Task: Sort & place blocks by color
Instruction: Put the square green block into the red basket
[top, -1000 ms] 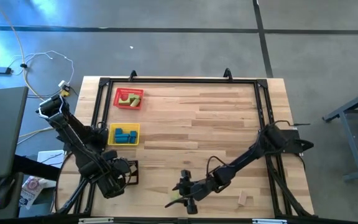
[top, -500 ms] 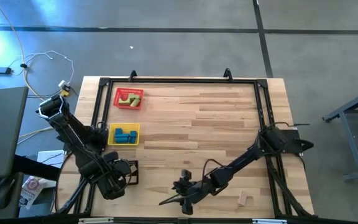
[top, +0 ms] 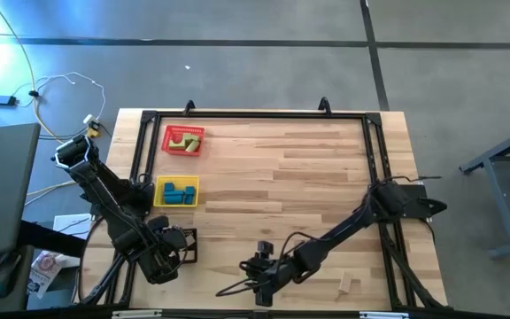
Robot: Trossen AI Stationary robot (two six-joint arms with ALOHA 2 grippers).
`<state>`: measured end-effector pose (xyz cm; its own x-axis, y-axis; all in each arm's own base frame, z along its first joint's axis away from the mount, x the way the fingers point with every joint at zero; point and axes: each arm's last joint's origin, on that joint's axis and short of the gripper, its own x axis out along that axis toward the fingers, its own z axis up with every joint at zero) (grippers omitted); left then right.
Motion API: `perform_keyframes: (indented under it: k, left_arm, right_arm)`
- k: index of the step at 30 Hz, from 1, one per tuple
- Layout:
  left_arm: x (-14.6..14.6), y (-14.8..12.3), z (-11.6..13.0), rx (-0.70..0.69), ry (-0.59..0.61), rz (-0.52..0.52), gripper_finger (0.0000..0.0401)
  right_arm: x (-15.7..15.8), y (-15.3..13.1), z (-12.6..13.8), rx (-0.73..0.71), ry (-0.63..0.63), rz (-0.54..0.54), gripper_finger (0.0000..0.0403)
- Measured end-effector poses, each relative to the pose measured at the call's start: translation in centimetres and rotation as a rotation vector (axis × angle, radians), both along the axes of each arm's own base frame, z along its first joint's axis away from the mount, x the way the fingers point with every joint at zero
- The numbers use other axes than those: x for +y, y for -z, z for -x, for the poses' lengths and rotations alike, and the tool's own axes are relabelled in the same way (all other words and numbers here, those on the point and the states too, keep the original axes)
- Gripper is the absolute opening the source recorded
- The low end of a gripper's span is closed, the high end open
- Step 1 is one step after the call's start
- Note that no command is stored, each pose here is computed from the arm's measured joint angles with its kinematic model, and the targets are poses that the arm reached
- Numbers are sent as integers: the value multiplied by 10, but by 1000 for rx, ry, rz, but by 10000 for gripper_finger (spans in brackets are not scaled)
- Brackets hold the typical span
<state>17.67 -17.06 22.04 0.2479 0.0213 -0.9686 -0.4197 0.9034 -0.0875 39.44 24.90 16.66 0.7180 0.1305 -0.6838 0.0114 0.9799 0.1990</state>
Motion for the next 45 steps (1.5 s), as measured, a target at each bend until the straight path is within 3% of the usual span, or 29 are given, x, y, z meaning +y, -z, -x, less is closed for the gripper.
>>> perform_keyframes:
  k: [12, 24, 40, 45]
  left_arm:
    - [0, 0, 0, -4, -1, -4, 207]
    - [0, 0, 0, -4, -1, -4, 207]
    - [0, 0, 0, -8, -1, -8, 207]
    - [0, 0, 0, -18, -3, -18, 207]
  right_arm:
    - [3, 40, -3, 99, 25, -17, 227]
    - [0, 45, -4, 101, 38, 20, 224]
    - [-4, 55, -12, 76, 34, 21, 151]
    - [-6, 54, -15, 70, 44, 5, 111]
